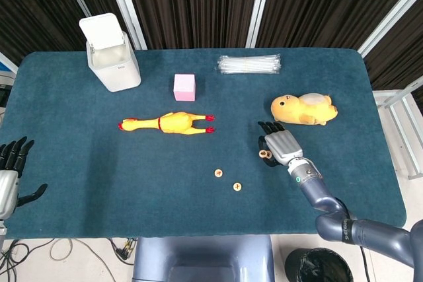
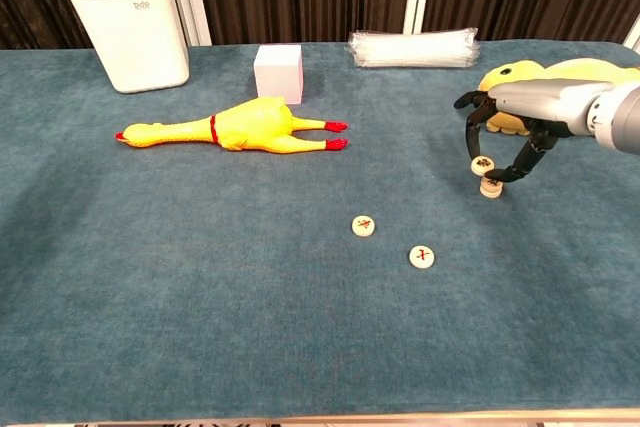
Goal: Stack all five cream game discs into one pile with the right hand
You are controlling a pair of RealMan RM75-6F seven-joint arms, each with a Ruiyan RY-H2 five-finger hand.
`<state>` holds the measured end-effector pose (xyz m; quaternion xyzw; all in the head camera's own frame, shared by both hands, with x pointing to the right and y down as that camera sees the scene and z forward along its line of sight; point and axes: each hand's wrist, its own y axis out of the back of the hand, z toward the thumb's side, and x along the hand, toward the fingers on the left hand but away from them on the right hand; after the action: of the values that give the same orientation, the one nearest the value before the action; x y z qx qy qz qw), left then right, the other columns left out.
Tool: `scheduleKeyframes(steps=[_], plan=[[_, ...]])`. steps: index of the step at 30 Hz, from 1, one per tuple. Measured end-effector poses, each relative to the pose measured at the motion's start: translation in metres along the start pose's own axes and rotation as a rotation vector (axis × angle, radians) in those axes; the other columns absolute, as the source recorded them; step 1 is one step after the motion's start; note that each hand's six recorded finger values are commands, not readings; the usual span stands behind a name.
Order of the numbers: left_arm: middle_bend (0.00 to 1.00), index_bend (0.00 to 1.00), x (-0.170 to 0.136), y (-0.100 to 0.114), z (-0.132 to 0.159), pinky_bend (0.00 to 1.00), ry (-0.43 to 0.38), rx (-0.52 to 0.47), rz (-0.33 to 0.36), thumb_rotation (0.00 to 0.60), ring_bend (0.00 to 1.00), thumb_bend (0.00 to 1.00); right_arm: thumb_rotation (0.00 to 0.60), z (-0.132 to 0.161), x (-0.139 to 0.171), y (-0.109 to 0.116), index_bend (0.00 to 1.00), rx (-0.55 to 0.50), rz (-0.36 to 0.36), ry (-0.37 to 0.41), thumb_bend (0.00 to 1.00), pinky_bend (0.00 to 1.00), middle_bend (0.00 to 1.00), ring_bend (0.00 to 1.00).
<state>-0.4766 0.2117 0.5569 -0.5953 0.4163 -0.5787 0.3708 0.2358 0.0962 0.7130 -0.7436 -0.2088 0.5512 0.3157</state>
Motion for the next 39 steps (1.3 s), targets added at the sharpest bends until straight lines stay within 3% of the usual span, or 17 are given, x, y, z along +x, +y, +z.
scheduleKeyframes(steps=[13, 39], plan=[[0.00, 0.04, -0.002, 0.002, 0.001, 0.06, -0.001, 0.000, 0.004, 0.600, 0.00, 0.17, 0.600, -0.013, -0.004, -0.012, 0.54, -0.007, 0.015, -0.021, 0.41, 0.09, 0.00, 0.00], [0.00, 0.04, -0.002, 0.001, 0.003, 0.06, -0.006, 0.002, 0.004, 0.600, 0.00, 0.17, 0.600, -0.028, -0.007, -0.016, 0.54, -0.019, 0.029, -0.057, 0.41, 0.09, 0.00, 0.00]])
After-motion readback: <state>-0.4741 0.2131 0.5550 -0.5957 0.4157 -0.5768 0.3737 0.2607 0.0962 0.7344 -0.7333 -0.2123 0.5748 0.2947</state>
